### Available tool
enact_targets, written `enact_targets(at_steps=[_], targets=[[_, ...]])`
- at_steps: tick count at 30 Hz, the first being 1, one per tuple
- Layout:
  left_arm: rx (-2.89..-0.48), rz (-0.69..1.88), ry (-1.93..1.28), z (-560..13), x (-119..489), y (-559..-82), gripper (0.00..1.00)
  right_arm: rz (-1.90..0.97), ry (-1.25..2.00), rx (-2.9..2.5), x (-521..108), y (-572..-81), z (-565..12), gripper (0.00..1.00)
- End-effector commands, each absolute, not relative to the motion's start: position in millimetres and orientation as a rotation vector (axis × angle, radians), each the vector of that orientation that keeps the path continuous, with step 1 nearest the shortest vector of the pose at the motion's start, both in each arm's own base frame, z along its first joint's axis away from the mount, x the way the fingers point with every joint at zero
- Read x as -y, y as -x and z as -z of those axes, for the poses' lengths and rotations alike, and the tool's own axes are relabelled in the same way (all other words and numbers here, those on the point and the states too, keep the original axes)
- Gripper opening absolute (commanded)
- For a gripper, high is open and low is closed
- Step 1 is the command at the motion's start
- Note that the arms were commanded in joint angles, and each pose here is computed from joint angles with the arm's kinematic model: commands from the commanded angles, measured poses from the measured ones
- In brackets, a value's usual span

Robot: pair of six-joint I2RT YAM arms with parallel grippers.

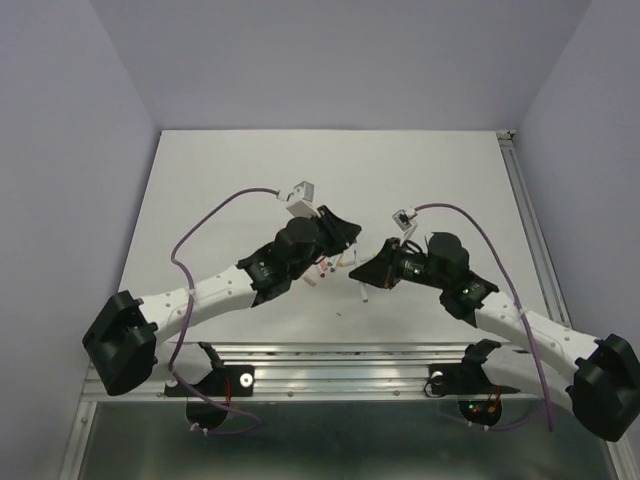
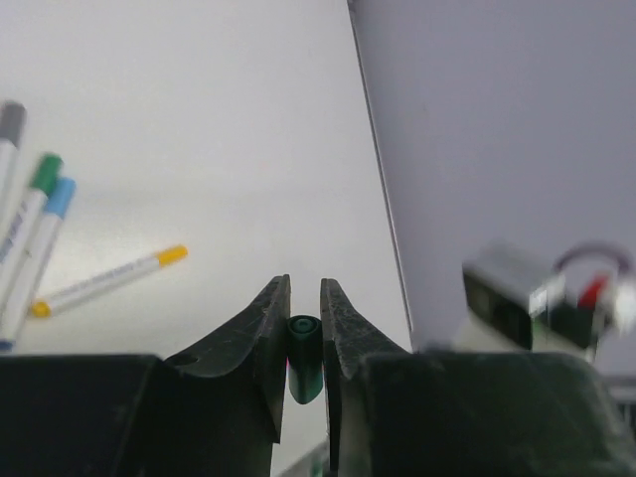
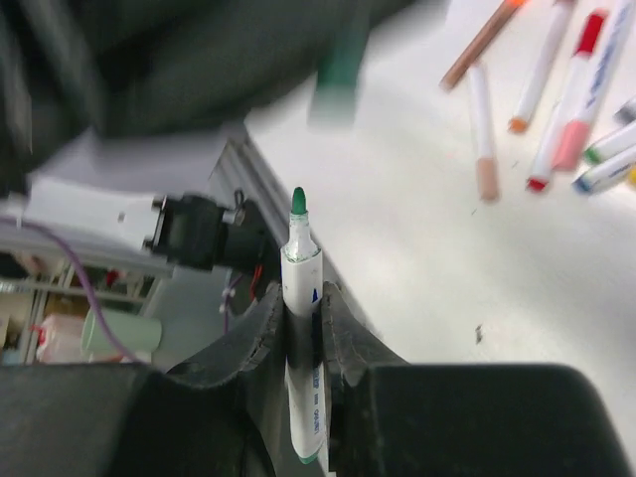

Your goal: Open the pen caps

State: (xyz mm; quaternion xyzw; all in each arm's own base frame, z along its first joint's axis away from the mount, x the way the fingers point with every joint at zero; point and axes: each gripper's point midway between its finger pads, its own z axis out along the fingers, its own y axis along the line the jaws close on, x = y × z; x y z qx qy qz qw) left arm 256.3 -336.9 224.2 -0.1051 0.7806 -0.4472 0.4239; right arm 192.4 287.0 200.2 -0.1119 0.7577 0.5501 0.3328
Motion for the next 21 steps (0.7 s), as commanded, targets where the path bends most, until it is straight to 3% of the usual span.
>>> enact_targets(at_steps=[1, 8, 13, 17, 21], targets=[[-1.668, 0.953, 0.604, -277, 266, -358, 0.00, -1.673, 0.455, -2.034, -288, -114, -188, 0.01], [-1.637, 0.805, 0.643, -280, 223, -393, 0.00, -1.664, 0.410, -2.032, -269, -94, -186, 0.01], [-1.750, 0.637, 0.607, -254, 185, -399, 0.00, -1.294, 0.250, -2.149, -256, -141, -174, 0.01], [-1.879, 0.374, 0.578, -224, 120, -415, 0.00, -0.978, 0.158, -2.274, -243, -181, -159, 0.01], [-1.979, 0.217, 0.506, -206, 90, -425, 0.00, -0.569, 0.029, -2.316, -208, -250, -150, 0.01]])
